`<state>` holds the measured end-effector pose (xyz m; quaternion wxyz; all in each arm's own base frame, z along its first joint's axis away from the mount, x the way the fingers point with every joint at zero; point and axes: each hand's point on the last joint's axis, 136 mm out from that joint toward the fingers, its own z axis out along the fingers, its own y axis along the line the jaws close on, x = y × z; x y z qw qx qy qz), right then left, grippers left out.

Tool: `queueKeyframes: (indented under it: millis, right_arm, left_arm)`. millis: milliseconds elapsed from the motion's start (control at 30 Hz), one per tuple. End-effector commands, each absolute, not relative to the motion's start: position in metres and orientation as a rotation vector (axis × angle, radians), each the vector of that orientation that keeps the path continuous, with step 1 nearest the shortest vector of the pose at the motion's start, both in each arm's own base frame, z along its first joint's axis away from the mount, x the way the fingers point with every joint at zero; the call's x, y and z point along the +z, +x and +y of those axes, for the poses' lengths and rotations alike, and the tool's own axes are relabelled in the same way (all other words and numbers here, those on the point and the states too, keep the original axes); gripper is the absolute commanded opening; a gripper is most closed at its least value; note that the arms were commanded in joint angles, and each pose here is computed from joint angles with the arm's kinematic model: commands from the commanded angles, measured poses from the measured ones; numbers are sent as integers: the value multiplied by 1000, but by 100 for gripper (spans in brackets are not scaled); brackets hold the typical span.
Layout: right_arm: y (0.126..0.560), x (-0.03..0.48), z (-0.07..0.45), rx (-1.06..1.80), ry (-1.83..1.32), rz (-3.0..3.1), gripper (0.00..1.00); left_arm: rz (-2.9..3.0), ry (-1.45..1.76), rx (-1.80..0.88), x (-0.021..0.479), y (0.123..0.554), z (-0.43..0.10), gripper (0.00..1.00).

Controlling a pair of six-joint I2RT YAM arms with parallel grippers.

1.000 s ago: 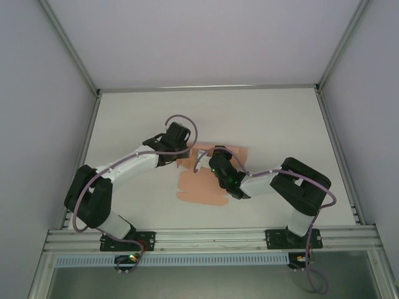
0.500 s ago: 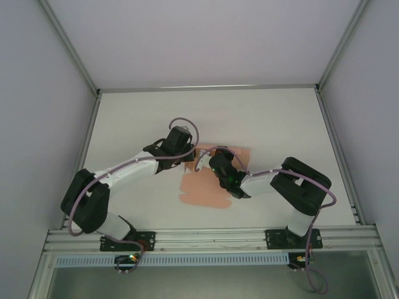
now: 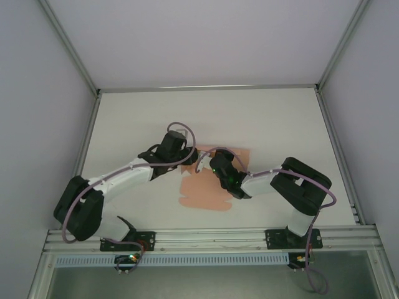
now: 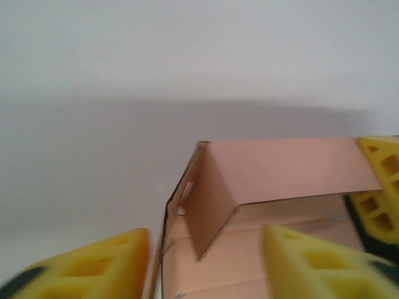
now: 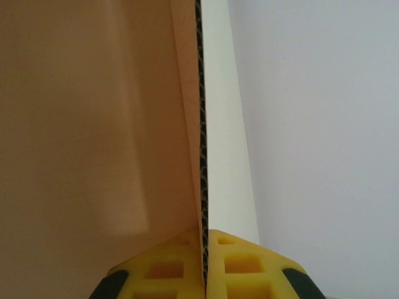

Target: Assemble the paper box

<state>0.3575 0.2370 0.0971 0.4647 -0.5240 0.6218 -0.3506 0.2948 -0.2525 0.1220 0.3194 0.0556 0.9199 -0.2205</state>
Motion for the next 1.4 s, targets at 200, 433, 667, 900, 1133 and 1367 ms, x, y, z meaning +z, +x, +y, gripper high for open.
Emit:
queueKeyframes:
  millis: [200,433,667,900,1133,1367]
  right_arm:
    - [352,103,251,-770,-1306,1447,0]
    - [351,105,250,-744,-1301,1459,0]
    - [362,112,250,-753,-1253,1445,0]
    - [379,129,250,-766,-1222,1412,0]
    - [382,135,251,-782,-1214,1335,0]
    - [364,95,246,-774,-1301,1363,0]
  left_arm:
    - [2312,10,-463,166,292,-164,100]
    - [2348,-364,-567,118,314,-81,100]
    - [2339,252,-887,113,299,-183,85]
    - [2282,579,-919,107,292,-236,72]
    - [2226,689,-941,104,297,-254,60]
    - [2209,649,-886,86,313,-254,53]
